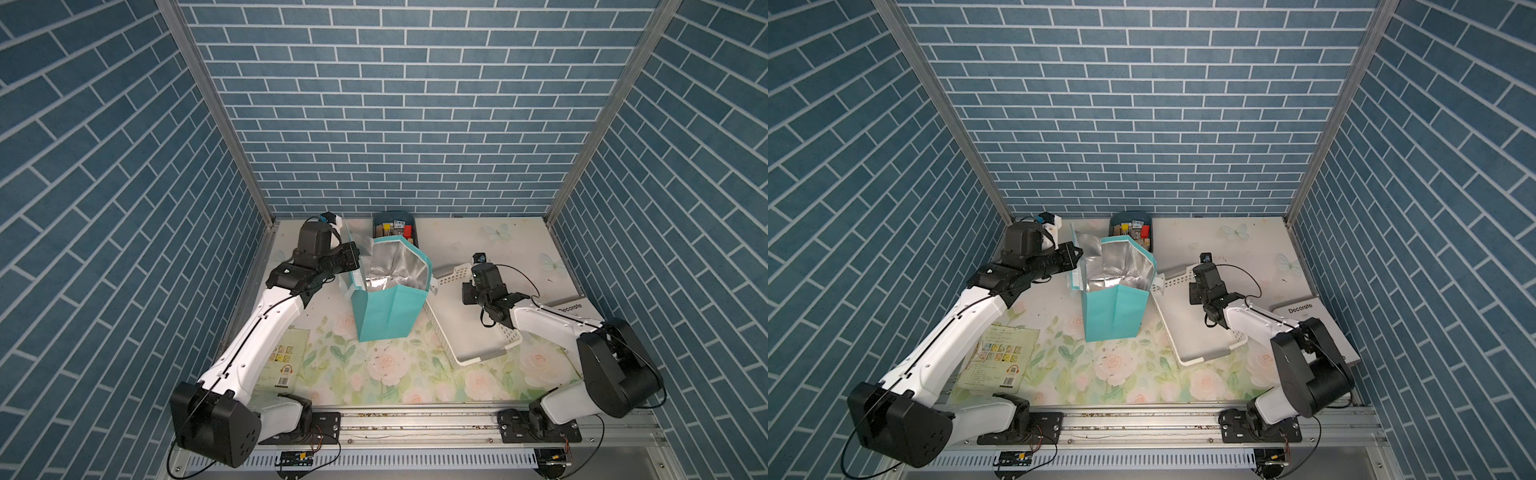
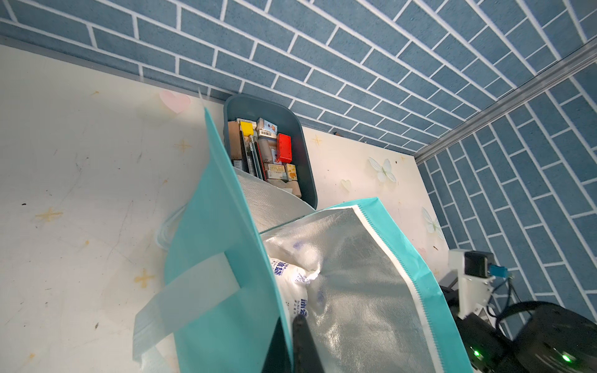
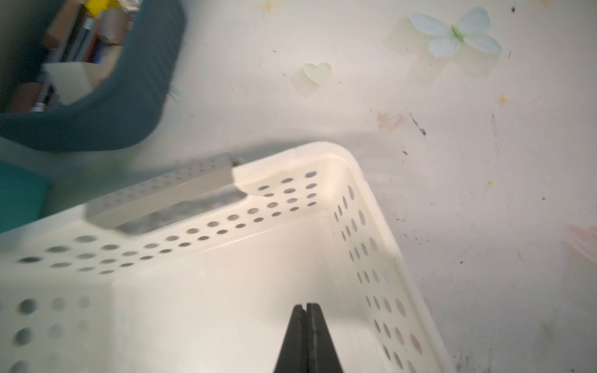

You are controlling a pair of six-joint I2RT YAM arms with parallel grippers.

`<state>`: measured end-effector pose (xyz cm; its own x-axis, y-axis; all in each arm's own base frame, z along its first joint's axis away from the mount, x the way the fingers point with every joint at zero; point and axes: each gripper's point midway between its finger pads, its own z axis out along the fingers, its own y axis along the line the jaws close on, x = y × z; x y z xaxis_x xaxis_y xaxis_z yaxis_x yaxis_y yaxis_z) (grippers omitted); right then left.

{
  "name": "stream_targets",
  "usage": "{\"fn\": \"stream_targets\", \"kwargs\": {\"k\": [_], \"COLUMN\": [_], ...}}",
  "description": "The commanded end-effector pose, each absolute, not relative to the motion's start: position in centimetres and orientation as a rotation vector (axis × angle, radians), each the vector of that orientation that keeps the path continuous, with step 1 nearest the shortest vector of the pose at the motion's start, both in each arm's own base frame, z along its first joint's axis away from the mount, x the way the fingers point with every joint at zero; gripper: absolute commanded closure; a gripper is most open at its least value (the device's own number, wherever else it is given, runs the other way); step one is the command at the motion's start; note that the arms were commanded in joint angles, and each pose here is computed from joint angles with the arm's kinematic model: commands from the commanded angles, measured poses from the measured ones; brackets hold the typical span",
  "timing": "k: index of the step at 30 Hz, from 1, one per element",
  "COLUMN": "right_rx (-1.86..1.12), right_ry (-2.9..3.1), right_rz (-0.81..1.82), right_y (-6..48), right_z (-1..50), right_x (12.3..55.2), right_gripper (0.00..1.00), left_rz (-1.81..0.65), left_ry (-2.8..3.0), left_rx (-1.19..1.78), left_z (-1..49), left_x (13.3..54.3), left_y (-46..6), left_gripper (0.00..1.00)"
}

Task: Place the ice pack in the delivery bag
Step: Adjust the bin at the center of the board.

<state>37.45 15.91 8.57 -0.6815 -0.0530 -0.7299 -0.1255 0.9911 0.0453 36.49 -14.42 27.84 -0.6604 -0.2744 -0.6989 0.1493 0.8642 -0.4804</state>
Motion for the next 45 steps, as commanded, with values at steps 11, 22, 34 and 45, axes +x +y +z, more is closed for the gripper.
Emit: {"fn": "stream_targets", "kwargs": {"k": [11,22,34,45], "right_rx": [0.172,0.187,-0.369,-1.028], "right_ry": [2.307,2.283,1.943,1.891], "right_rz": [-0.065,-0.067,0.579,0.524], "right_y": [11.7,8.2,19.6,32.9], "right_z": [7.0,7.7,24.8,25.3], "right_x": [47.2,55.2,48.0,39.6], "right_gripper": [1.00,0.96,0.53,0.14], "left_rz": [-0.655,-0.656,-0.660,-0.654], "left_ry": [2.176,2.181,2.181,2.182], "left_rx": [-0.089,-0.085,-0.080,-0.083], "left_z": [28.1,27.8,27.9,27.8], "left_x": [36.6,36.7,36.6,36.7], "left_y": [-14.2,-14.2,-14.2,-14.1], "left_gripper": [1.00,1.00,1.00,1.00]}}
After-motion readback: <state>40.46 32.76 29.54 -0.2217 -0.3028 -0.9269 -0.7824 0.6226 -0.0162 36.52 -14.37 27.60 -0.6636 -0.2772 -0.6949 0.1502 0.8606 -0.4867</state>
